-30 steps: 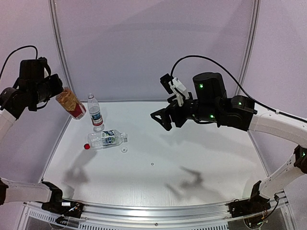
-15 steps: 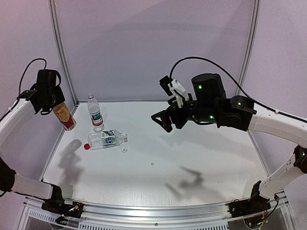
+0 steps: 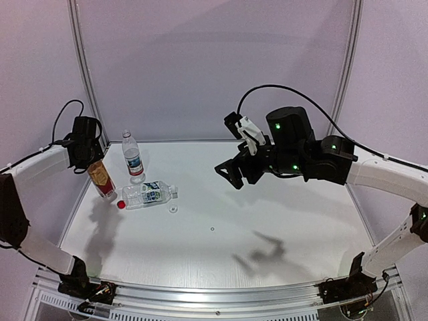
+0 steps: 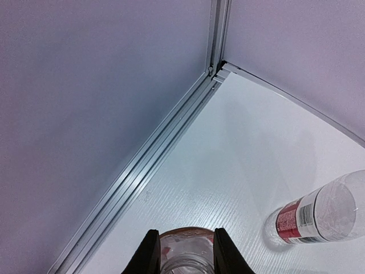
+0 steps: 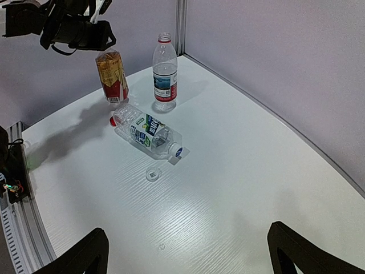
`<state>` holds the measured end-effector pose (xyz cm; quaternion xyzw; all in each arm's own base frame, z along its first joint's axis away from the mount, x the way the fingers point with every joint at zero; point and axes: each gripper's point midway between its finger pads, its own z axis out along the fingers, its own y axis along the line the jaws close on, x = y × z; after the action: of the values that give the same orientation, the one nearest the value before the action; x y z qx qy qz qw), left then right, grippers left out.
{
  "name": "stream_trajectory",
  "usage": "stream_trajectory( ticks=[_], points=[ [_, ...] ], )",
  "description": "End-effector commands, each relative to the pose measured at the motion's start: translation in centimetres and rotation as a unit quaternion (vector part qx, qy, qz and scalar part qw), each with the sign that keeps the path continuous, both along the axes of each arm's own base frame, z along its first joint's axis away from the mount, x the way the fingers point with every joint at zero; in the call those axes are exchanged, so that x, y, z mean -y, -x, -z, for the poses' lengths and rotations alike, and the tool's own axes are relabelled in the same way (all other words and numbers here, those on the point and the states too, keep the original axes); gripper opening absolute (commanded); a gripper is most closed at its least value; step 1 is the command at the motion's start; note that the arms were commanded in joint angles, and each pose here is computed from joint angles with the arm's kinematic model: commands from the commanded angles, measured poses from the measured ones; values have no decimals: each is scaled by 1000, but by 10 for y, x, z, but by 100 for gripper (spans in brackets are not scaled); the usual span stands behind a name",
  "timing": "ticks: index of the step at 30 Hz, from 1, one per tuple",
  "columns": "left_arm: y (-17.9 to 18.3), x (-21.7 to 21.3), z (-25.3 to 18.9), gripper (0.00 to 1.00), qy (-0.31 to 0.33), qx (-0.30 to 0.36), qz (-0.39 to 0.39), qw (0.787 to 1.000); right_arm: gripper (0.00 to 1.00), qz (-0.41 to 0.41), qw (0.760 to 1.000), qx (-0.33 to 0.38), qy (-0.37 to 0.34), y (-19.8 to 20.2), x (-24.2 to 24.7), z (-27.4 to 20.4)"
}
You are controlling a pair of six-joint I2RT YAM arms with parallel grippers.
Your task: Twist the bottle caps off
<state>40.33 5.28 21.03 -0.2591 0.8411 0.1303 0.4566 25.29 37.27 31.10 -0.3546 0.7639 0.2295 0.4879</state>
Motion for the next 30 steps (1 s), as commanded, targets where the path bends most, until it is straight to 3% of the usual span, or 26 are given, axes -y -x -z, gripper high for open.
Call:
stream_trajectory(
  ticks=[1,6,15,18,20,30],
  points=[
    [-7,-7,1,4,3,29,-24,999,99,6,1000,-5,0,7,9,-1],
    [-3,-8,10,13,6,22,-32,999,99,1,1000,-8,0,7,6,0],
    [1,3,15,21,22,31,1,999,99,-8,1000,-12,-5,7,-1,3],
    [3,6,14,34,27,36,8,999,99,-11,1000,-13,-5,7,-3,3],
    [7,5,14,49,27,36,2,999,99,-12,1000,-11,-5,7,-4,1],
    [20,7,3,69,17,42,-4,999,99,-11,1000,-11,-3,8,-2,2]
  ],
)
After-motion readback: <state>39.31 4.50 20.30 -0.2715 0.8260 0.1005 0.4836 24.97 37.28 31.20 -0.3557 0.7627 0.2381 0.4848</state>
